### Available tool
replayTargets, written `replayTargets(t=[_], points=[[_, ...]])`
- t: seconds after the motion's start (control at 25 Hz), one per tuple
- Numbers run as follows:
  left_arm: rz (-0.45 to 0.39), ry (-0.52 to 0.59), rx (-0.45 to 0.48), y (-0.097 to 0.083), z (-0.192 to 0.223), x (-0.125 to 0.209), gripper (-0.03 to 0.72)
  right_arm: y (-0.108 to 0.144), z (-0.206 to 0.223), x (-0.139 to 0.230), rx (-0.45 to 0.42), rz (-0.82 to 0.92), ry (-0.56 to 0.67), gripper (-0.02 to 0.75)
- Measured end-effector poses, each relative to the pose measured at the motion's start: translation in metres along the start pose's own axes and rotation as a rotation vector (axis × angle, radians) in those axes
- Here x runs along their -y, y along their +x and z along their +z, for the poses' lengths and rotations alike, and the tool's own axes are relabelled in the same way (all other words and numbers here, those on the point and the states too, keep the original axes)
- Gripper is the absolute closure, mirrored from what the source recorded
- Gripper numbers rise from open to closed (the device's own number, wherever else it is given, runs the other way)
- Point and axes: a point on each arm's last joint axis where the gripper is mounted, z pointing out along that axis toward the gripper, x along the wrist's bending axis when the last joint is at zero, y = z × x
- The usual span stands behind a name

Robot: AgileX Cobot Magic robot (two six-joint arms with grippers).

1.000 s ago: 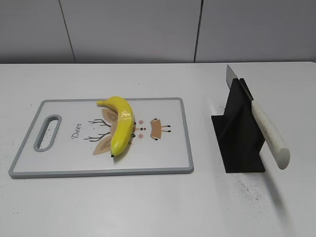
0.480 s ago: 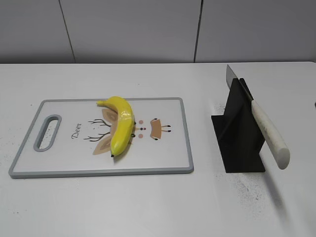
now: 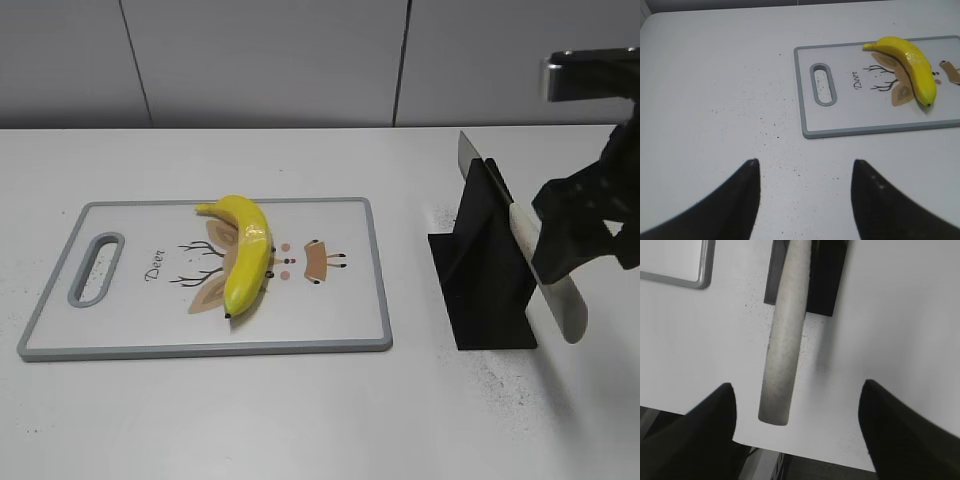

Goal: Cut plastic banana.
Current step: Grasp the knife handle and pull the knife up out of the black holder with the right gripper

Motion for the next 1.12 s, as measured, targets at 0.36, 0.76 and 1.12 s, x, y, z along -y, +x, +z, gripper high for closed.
replayTargets(t=[0.36,0.76,1.12], points=[[0.0,0.0,0.0,0.0,0.0,0.0,0.136,0.001,0.047,-0.012,0.023,0.009,0.136,0.198],[0.0,0.0,0.0,0.0,0.0,0.0,0.136,0.002,0.063,-0.016,0.018,0.035,0.154,0.463],[0.001,-0.007,-0.001,0.0,-0.001,0.001,0.136,0.003,0.062,-0.016,-0.002,0.085,0.157,0.563]])
